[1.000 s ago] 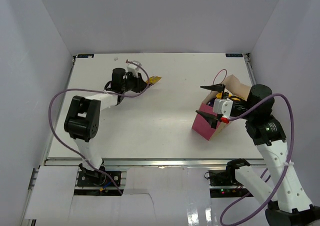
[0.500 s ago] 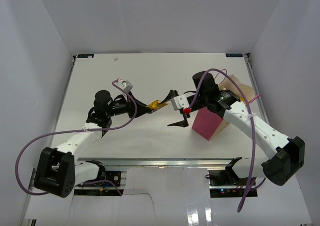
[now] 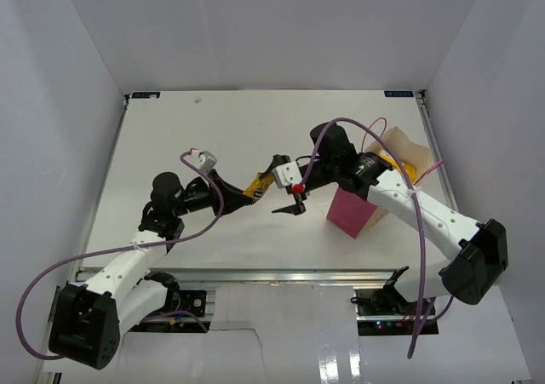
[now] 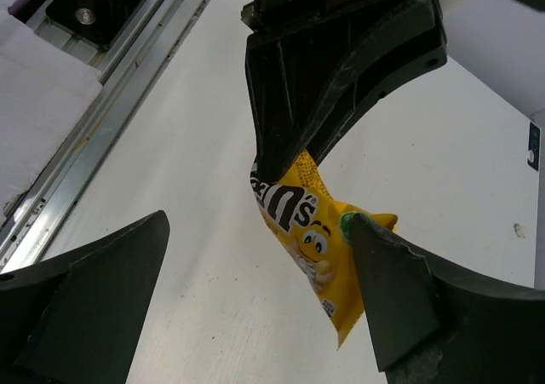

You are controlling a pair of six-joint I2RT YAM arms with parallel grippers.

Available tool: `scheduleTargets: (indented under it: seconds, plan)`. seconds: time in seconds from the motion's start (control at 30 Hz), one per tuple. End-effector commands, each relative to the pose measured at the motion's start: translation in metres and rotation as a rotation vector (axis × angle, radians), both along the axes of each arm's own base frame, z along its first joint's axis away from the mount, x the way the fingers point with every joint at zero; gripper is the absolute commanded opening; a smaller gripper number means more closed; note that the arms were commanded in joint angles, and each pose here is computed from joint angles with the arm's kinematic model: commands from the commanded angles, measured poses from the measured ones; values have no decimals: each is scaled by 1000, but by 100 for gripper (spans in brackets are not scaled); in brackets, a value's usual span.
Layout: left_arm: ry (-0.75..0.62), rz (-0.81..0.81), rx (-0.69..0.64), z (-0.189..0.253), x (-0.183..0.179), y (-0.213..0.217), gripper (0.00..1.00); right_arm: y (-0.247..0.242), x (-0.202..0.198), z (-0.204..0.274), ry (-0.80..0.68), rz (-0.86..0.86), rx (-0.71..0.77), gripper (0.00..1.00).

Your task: Place the snacks into the paper bag

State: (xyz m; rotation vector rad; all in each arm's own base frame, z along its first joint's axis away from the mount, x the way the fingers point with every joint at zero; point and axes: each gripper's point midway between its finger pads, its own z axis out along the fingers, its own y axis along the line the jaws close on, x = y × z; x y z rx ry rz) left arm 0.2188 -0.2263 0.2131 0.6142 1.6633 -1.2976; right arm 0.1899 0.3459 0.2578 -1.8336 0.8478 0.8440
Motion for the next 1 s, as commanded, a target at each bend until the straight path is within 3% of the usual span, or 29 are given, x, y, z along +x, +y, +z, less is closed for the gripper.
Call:
scheduleTargets:
  seconds: [0.0,0.1,0.2,0.33,0.57,0.67,0.8,0.83,0.9,0.97]
  plan:
    - [-8,-22,-15,2,-8,-2,0,0,-20,62,-109,104,146,93]
    - [14,-29,-12,-1,-8,-3,0,-2,-28,75,-102,130,179,93]
    - [20,-34,-10,-3,-7,-4,0,4,-5,67,-93,4,169,95]
    - [4,-33,-14,1,-10,-2,0,4,25,32,-66,-151,79,98]
    - [-28,-40,-32,12,-16,-1,0,11,43,-11,-33,-191,-43,93]
    - [-27,-36,-36,12,-18,0,0,14,41,-13,-31,-164,-47,86]
    - [-30,-15,-46,16,-17,1,0,15,30,-7,-31,-95,-42,61]
    - [-23,-8,-51,17,-17,1,3,15,25,-4,-23,-71,-34,50]
    - [-28,5,-56,21,-14,1,6,12,11,3,-14,-15,-19,40]
    - [-32,8,-59,25,-11,1,7,8,2,11,-9,10,-4,38]
